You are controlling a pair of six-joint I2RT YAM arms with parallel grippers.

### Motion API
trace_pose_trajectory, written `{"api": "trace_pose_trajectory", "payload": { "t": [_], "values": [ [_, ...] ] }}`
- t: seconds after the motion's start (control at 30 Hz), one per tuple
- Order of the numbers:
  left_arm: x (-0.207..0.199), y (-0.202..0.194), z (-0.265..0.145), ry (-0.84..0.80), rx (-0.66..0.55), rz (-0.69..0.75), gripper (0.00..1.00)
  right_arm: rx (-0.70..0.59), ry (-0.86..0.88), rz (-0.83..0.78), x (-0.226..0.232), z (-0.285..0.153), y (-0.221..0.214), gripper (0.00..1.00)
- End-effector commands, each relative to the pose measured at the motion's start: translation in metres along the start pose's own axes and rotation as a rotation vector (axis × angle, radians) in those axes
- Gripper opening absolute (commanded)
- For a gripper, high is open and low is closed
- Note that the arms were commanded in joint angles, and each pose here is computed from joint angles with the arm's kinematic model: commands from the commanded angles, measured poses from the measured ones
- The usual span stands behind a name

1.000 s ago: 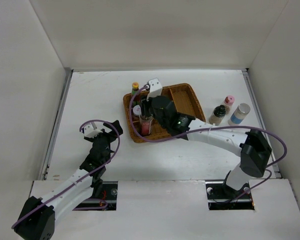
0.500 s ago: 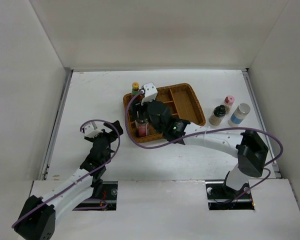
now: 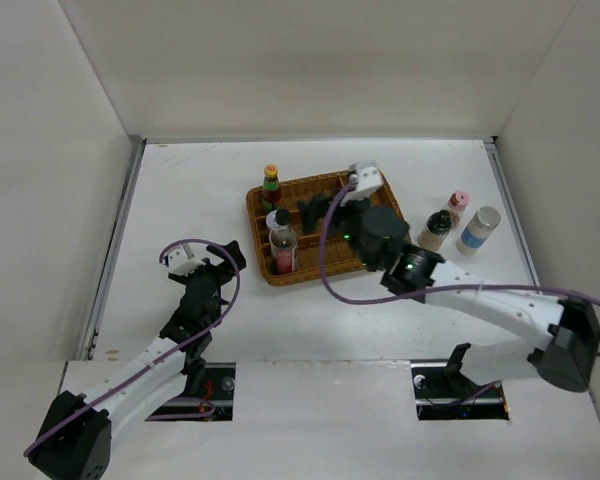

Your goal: Organize the condiment bottles

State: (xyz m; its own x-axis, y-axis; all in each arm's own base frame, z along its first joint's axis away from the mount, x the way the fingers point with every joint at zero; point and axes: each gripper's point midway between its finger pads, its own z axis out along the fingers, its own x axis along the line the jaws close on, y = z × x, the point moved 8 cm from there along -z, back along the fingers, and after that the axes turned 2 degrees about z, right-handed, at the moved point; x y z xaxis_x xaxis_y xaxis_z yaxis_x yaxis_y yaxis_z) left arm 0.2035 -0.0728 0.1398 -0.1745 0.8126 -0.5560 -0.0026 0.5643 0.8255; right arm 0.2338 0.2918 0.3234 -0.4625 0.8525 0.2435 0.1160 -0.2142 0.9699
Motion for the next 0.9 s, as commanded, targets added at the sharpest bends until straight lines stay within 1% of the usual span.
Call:
{"api": "trace_pose_trajectory", "payload": {
  "t": [0.0,0.1,0.23,0.33,0.47,0.53,0.7,0.87],
  "values": [
    [-0.003,0.005,0.000,-0.020,-0.023,-0.032,1.00,-0.098,-0.156,0.087,-0.054,-0.020,0.020,0.92],
    [-0.002,0.006,0.000,-0.019,-0.030,-0.036,1.00,-0.075,-0.358,0.116,-0.112,-0.042,0.005,0.88],
    [0.000,0.008,-0.001,-0.013,-0.036,-0.039,1.00,-0.004,-0.703,0.123,-0.193,-0.079,-0.022,0.82],
    [0.000,0.006,-0.001,-0.011,-0.031,-0.037,1.00,0.063,-0.853,0.119,-0.230,-0.093,-0.039,0.83],
    [0.000,0.005,0.000,-0.010,-0.025,-0.035,1.00,0.142,-0.930,0.110,-0.254,-0.089,-0.059,0.91],
    [0.000,0.005,0.000,-0.010,-0.026,-0.038,1.00,0.155,-0.960,0.108,-0.264,-0.084,-0.065,0.92],
    [0.000,0.005,0.000,-0.010,-0.026,-0.039,1.00,0.161,-0.956,0.152,-0.287,-0.063,-0.066,0.93],
    [0.000,0.005,0.000,-0.013,-0.024,-0.041,1.00,0.155,-0.970,0.180,-0.311,-0.045,-0.069,0.92]
  ]
}}
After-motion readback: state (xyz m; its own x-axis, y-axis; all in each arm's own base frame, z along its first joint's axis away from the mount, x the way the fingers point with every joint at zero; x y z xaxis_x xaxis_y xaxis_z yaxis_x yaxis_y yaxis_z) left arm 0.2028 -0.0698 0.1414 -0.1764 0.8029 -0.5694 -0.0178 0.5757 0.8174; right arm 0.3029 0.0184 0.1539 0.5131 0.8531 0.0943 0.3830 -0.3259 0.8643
